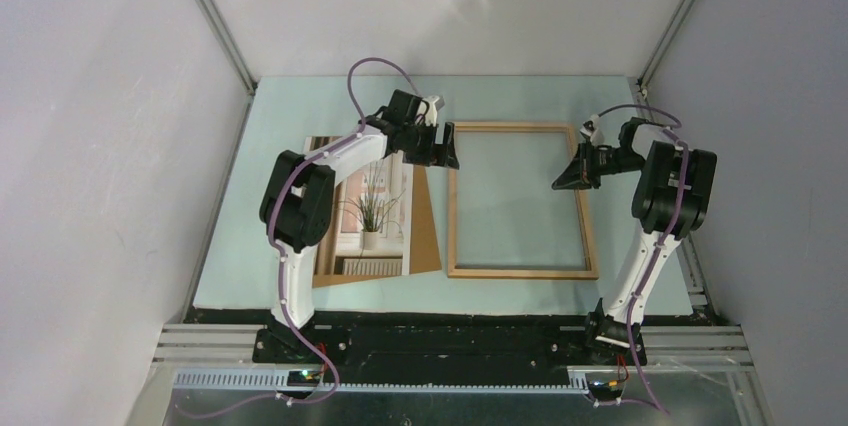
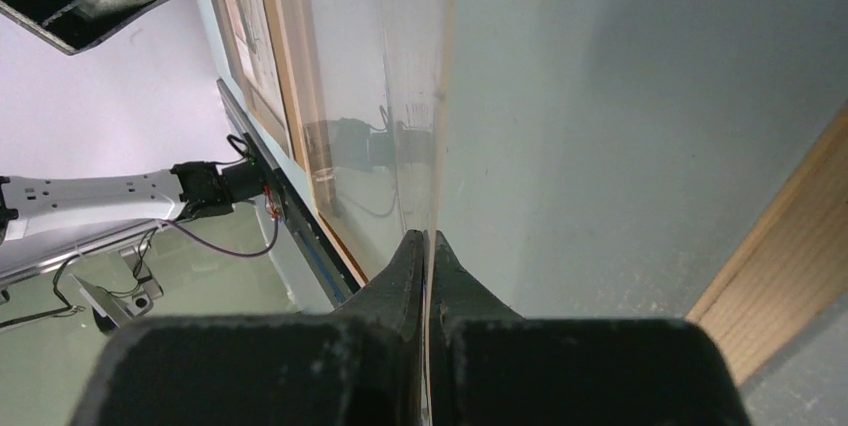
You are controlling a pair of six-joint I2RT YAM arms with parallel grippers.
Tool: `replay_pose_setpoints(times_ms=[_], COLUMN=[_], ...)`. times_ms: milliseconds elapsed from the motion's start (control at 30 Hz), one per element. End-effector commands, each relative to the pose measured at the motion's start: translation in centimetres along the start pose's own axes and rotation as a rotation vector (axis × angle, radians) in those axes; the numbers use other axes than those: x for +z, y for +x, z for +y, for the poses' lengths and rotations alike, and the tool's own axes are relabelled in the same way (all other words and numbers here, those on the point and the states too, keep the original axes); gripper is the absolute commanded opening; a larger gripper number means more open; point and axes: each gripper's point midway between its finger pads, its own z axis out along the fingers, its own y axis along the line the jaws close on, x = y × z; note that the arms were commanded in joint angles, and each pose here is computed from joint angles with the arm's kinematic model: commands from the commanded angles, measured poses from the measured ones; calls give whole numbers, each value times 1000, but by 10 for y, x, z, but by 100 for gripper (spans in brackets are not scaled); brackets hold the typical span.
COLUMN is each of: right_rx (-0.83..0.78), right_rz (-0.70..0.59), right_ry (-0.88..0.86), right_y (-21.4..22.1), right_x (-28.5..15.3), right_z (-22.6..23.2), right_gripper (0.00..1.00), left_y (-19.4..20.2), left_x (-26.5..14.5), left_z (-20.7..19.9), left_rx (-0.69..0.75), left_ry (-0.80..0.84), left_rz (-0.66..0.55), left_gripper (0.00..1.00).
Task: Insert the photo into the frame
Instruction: Place the photo frame item in the photo frame.
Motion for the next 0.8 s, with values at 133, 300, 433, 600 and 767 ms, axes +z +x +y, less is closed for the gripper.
replay_pose_setpoints(times_ms=[133,300,433,600,767], right_rx=[-5,1,2,-2,-17], right_rz=[-19,-12,-10,-15,-24], right_ry=[53,65,72,74,87], right_y=[3,10,11,10,7], right_x=[-6,-4,-4,-5,-6], right_z=[-9,-12,-14,-15,-15], right_gripper=[0,0,0,0,0], left_y=[-28,-33,-35,-36,-36], left_x=[-4,-6,-7,-9,-10], left_z=[-6,-8,-9,-10,-10], left_rx=[-12,-9,-10,-6,-4], left_ry=[1,2,5,7,6], left_rz=[-71,-82,-87,-91,-91], left_gripper=[93,93,93,93,93])
